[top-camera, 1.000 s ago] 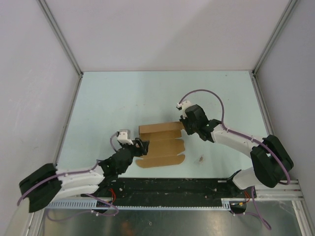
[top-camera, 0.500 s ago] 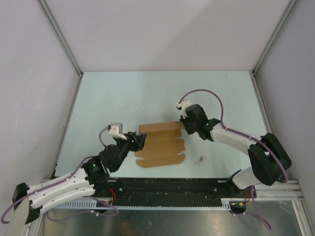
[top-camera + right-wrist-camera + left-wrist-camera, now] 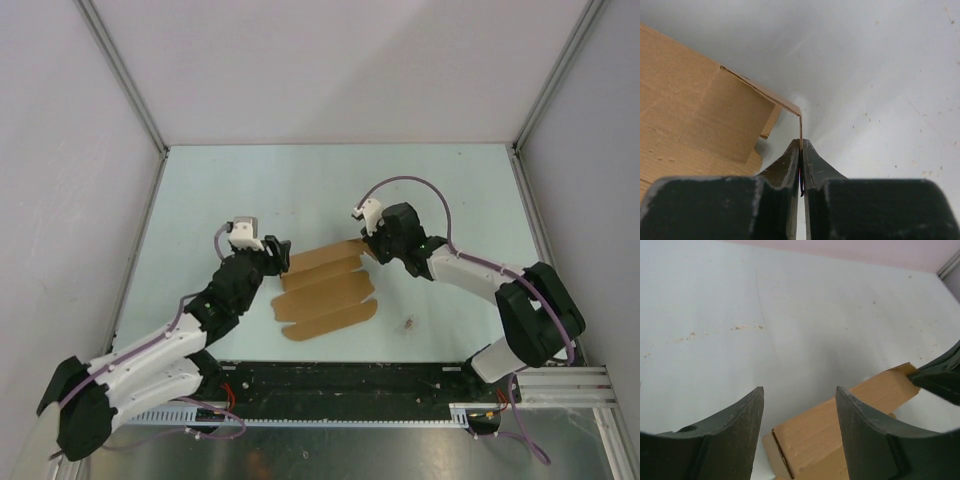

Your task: Fold the paper box

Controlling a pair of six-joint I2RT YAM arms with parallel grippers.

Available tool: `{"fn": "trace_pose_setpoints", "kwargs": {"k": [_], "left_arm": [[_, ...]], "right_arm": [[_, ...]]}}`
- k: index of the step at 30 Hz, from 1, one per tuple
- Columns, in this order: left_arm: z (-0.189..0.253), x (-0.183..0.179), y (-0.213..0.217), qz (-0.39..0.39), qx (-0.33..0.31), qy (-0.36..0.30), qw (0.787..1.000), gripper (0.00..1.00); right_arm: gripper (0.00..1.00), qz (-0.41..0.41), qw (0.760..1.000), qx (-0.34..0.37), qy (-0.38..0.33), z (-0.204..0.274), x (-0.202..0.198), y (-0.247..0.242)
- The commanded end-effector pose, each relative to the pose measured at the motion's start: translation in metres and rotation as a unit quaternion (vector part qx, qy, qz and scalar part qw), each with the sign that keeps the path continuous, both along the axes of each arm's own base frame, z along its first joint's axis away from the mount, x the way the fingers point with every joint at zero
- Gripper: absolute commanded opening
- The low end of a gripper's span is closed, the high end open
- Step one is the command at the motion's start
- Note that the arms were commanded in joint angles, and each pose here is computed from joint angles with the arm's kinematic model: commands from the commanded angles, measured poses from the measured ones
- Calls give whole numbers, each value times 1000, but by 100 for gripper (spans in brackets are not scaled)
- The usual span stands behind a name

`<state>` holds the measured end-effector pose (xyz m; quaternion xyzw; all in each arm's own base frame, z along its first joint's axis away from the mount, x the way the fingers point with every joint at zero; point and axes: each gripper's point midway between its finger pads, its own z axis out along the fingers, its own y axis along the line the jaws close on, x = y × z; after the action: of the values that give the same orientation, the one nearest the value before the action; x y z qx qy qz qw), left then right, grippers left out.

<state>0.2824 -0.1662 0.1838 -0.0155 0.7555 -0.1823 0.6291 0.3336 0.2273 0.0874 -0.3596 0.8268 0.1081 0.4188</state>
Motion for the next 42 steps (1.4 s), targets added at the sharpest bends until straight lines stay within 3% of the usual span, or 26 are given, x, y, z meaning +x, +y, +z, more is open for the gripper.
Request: {"fn": "trace_pose_setpoints", "kwargs": {"k": [1,8,13,21,23,30,35,42], "left_arm": [[23,13,-28,-73,-2,-28,997,64],[18,22,-49,-113,19,-29,993,62],[6,23,-52,-117,30,-17,992,61],[-13,26,-53,-118,43,4,992,57],[-16,25,-54,-119,45,7,992,57],[-21,27,-54,-119,53,10,991,56],[-24,27,-54,-119,58,13,991,55],[-29,27,-51,-115,64,16,991,53]], "right_arm": [[14,66,996,36,-39,24,26,26],[35,56,995,77,-32,39,37,29],[42,7,994,100,-30,55,40,19],[40,-102,977,186,-9,104,21,3],[37,-155,959,236,5,118,15,0],[32,-203,909,351,99,96,-16,22],[30,-211,915,324,112,60,-17,33],[29,-223,925,299,76,50,-5,30]]}}
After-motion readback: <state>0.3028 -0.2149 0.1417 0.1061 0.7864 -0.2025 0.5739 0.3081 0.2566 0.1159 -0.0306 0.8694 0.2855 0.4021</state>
